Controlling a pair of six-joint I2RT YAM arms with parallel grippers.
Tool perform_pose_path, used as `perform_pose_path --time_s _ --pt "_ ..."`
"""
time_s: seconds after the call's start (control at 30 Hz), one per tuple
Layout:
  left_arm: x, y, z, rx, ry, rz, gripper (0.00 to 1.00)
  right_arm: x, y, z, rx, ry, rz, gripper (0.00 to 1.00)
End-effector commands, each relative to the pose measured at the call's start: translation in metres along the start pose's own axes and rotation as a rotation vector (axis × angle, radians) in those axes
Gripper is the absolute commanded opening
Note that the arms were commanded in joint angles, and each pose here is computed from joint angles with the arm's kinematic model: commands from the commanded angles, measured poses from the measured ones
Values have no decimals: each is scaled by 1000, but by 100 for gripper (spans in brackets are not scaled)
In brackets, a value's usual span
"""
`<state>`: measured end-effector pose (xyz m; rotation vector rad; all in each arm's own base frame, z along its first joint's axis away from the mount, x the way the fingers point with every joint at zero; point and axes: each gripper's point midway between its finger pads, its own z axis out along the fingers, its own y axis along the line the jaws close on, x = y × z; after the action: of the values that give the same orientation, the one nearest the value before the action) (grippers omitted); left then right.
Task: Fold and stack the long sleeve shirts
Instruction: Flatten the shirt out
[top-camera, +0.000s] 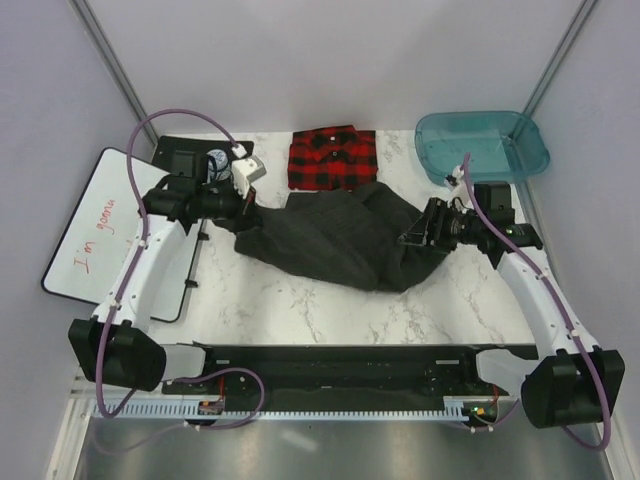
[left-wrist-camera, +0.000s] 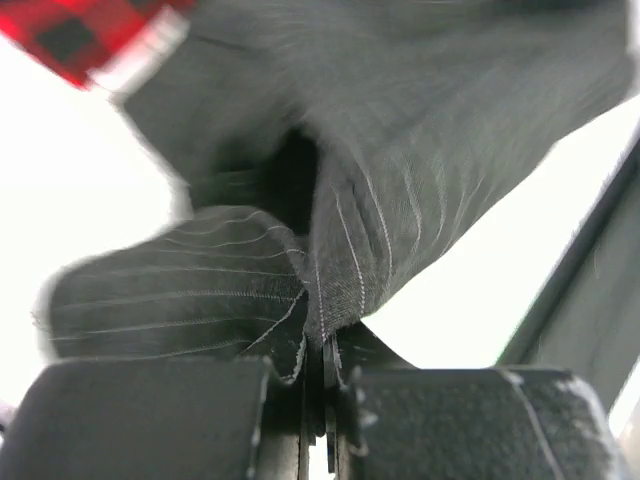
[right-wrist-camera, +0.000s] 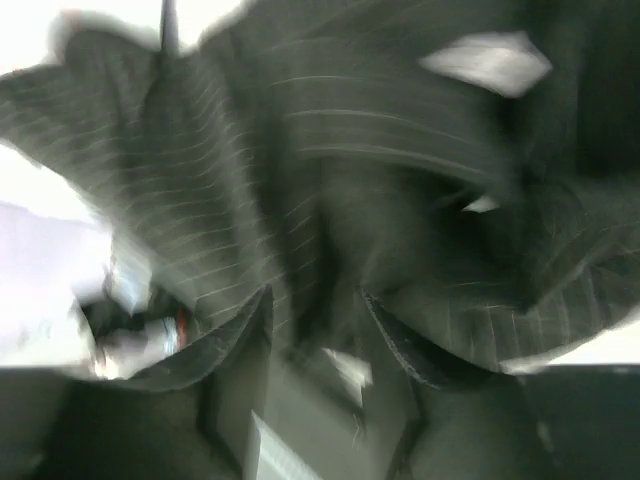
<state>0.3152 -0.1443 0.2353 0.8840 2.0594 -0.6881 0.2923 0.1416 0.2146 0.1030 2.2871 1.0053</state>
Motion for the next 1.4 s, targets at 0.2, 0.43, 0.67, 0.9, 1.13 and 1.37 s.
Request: perform_pose_path --time_s 0.2,0.43,0.67,0.9,1.13,1.37 --pt "156 -83 5 288 510 276 2 -2 0 -32 -34 136 -465 98" --pt "176 -61 12 264 573 250 2 -26 -42 30 14 229 -559 68" --pt "164 -54 -5 316 456 130 29 -45 -11 140 -33 243 -678 65" --pt "140 -18 -21 233 305 -28 55 -81 30 228 -118 205 -658 70" --pt "93 33 -13 116 163 -128 62 -52 13 284 -114 277 -647 70" --pt "84 58 -5 44 145 -150 70 -13 -1 298 -101 367 -668 70"
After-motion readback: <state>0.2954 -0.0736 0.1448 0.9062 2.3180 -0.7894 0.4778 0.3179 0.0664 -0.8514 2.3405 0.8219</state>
